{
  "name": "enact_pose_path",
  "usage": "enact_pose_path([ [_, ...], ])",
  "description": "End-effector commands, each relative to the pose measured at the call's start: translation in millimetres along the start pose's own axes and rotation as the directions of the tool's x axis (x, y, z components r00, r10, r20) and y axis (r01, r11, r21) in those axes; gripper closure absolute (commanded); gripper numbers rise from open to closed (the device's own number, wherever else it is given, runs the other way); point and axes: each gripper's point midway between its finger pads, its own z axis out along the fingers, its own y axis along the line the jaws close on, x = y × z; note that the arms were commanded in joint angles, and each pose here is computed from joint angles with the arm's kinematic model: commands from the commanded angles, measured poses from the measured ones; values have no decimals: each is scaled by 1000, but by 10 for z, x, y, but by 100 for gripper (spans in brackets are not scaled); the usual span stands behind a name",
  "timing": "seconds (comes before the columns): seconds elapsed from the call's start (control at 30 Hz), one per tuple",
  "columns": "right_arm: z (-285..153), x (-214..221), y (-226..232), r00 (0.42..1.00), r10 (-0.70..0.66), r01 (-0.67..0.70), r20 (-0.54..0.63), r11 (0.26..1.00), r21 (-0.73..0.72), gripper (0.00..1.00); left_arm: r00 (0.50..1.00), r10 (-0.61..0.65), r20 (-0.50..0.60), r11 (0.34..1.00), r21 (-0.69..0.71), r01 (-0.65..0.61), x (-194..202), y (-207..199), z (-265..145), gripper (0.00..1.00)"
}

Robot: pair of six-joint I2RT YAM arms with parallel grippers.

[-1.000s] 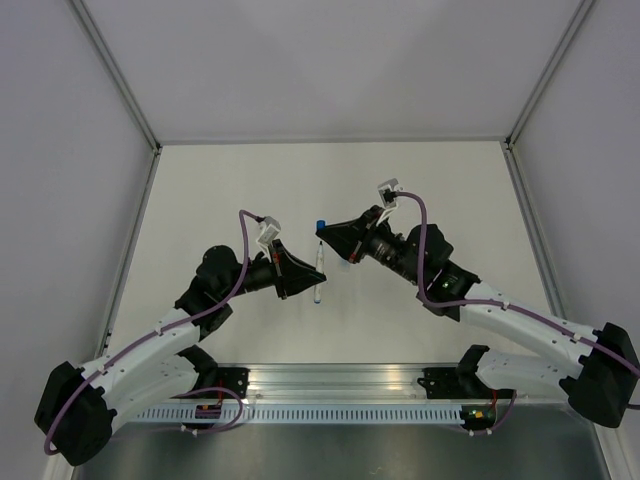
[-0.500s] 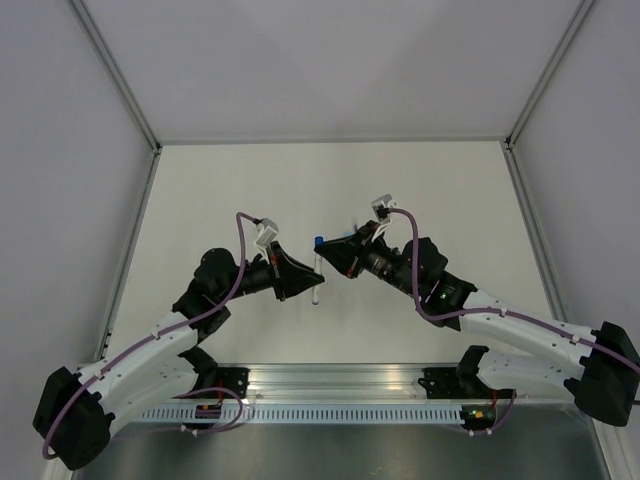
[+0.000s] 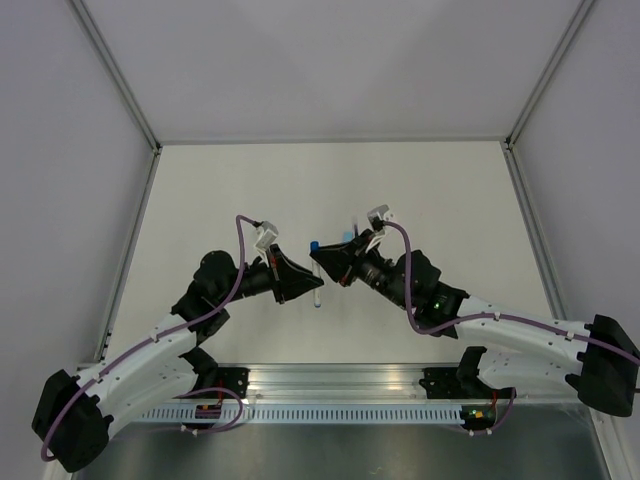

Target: Insert the pens into the pen caps

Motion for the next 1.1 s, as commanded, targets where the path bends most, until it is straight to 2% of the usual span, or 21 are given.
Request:
enact_pose_path([
  [0.0, -49, 180, 121, 999, -17, 15, -49, 999, -37, 72, 996, 38, 76, 999, -1, -38, -198, -42, 0, 98],
  [0.37, -175, -439, 190, 996, -83, 82, 26, 995, 49, 39, 997, 46, 69, 998, 35, -48, -186, -106, -2, 98],
  [0.47, -135, -574, 190, 993, -111, 107, 35, 991, 85, 35, 996, 60, 67, 996, 60, -64, -181, -147, -7, 98],
  [0.73, 161, -795, 225, 985, -174, 170, 15, 972, 161, 36, 995, 77, 70, 991, 101, -84, -176, -229, -32, 98],
  [1.07, 385, -571, 259, 982, -173, 182, -78, 974, 132, 40, 994, 81, 73, 991, 97, -88, -182, -226, -37, 98],
])
